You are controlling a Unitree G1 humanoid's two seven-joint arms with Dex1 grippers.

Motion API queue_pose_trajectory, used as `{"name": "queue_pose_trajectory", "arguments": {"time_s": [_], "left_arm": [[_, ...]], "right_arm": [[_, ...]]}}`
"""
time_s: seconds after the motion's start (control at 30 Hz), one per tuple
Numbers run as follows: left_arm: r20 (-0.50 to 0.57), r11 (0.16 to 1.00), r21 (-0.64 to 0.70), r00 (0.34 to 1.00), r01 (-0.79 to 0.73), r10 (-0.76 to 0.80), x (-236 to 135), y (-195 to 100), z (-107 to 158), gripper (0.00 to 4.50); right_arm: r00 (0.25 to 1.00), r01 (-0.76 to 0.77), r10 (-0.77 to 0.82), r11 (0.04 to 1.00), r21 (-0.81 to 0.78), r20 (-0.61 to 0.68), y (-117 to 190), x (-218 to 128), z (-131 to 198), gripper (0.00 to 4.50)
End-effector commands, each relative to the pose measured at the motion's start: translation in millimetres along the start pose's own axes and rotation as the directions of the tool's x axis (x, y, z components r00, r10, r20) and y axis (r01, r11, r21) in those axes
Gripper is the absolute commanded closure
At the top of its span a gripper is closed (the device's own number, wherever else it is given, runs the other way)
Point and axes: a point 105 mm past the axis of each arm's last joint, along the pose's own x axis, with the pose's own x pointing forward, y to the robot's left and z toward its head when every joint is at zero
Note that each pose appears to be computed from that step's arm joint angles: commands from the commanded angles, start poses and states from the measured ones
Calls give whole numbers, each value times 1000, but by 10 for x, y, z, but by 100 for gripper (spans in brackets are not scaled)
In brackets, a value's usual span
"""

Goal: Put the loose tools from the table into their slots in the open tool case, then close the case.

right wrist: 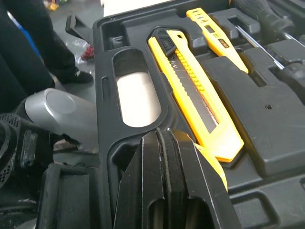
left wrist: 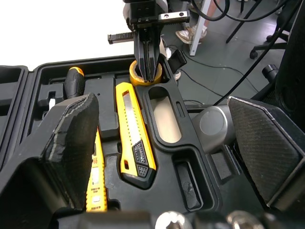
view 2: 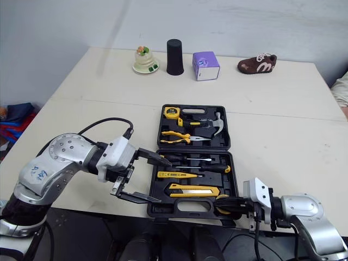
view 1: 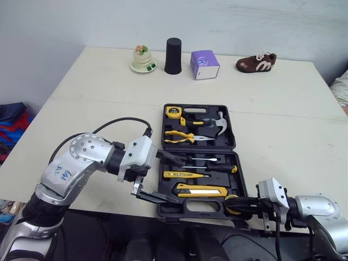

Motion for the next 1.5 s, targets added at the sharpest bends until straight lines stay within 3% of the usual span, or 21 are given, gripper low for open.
{"name": "queue_pose_trajectory", "arguments": {"time_s": [0.03, 0.2, 0.33, 0.6, 0.73, 0.83, 1.03, 1.1, 1.3, 1.5], "left_arm": [[-16, 999, 45, 1000, -8, 9, -46, 22, 51, 0], [-21, 999, 48, 1000, -12, 13, -68, 47, 46, 0], [-18, 999, 44, 1000, -9, 10, -66, 57, 35, 0], [-27, 998, -23, 998, -54, 53, -129, 71, -67, 0], [-33, 987, -74, 990, -141, 139, -281, 96, -157, 0], [-92, 962, -122, 968, -244, 234, -474, 156, -409, 80], [-215, 904, -176, 912, -389, 350, -649, 325, -846, 374], [-254, 889, -180, 893, -422, 373, -650, 390, -978, 444], [-274, 864, -171, 865, -473, 419, -493, 669, -1157, 444], [-236, 858, -161, 863, -488, 447, -284, 943, -1130, 444]], "right_arm": [[997, 62, -54, 986, 153, -60, 36, -185, -322, 444], [995, 72, -58, 982, 174, -81, 86, -223, -453, 444], [998, 49, -41, 986, 162, -56, 94, -154, -379, 444], [999, -14, 10, 995, 99, 35, 107, -194, 280, 444], [994, 84, -89, 994, 70, 68, -176, -372, 679, 444], [968, 249, -249, 968, -1, -4, -574, -529, 716, 450], [881, 418, -433, 901, -114, -189, -1119, -593, 465, 450], [865, 431, -451, 892, -137, -220, -1220, -525, 408, 450], [847, 424, -457, 889, -171, -271, -1378, -317, 268, 450], [876, 386, -418, 907, -170, -238, -1369, -147, 305, 450]]}}
